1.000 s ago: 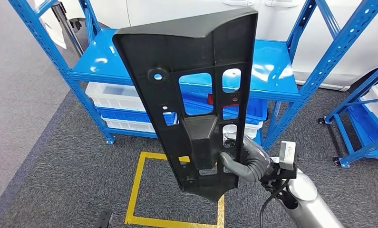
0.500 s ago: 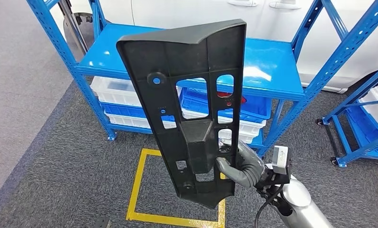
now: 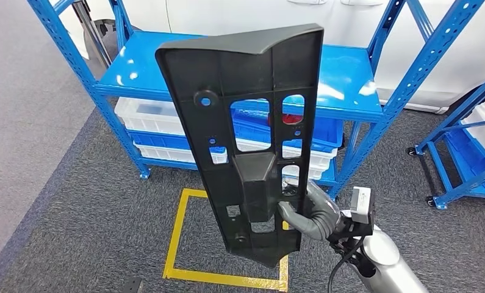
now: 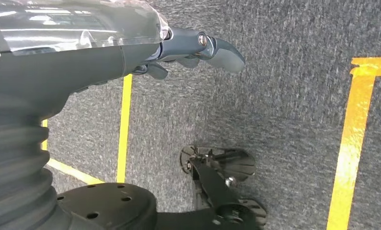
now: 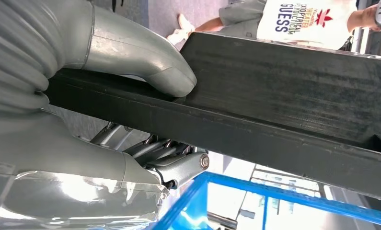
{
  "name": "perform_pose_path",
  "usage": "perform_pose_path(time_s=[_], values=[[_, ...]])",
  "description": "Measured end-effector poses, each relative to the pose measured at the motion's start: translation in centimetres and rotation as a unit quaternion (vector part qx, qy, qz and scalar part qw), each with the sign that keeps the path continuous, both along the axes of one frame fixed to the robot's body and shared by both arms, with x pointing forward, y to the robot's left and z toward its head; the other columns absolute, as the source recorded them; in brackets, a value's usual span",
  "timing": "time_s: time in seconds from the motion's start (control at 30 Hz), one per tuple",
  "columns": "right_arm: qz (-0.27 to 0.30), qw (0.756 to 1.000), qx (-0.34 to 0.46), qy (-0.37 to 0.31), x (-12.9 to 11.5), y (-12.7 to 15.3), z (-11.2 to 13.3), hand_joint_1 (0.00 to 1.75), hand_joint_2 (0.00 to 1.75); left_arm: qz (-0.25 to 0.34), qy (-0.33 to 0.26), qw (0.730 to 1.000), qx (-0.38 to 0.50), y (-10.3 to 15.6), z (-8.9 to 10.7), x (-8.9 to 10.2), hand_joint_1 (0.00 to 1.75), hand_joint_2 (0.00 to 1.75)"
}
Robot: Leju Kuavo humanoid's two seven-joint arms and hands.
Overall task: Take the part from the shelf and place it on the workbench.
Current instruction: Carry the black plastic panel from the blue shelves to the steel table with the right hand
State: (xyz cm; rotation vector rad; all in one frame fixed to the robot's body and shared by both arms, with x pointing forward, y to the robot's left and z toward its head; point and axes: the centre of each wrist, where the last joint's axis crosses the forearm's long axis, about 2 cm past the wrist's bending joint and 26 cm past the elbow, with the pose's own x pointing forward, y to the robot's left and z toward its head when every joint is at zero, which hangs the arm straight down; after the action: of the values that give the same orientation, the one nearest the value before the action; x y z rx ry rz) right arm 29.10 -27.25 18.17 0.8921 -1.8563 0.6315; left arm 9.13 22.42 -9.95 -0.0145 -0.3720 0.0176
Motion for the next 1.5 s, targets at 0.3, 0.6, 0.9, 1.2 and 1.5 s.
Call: perform_pose_path(time_s=[0.3, 0.6, 0.9, 1.2, 1.5], values=[[0.003, 1.0, 0.007, 0.012, -0.7, 0.2, -0.9, 1.75, 1.75, 0.001, 0.001, 1.0, 0.004, 0.5, -0.1, -0.3, 0.0, 1.75], [0.047, 0.998, 0.037, 0.023, -0.5, 1.7, -1.8, 1.75, 1.75, 0.069, 0.004, 0.998, 0.009, 1.4, -0.5, -1.5, 0.0, 1.75], [0.071, 0.993, 0.086, 0.046, -1.3, 4.5, -2.9, 1.75, 1.75, 0.073, 0.024, 0.997, 0.026, 2.9, -0.9, -3.3, 0.0, 1.75], [0.069, 0.992, 0.091, 0.045, -2.2, 5.0, -3.3, 1.75, 1.75, 0.084, 0.03, 0.996, 0.029, 3.8, -0.9, -3.4, 0.0, 1.75], [0.085, 0.992, 0.087, 0.038, 0.1, 5.4, -2.5, 1.75, 1.75, 0.104, 0.015, 0.994, 0.024, 4.0, -0.8, -2.7, 0.0, 1.75]])
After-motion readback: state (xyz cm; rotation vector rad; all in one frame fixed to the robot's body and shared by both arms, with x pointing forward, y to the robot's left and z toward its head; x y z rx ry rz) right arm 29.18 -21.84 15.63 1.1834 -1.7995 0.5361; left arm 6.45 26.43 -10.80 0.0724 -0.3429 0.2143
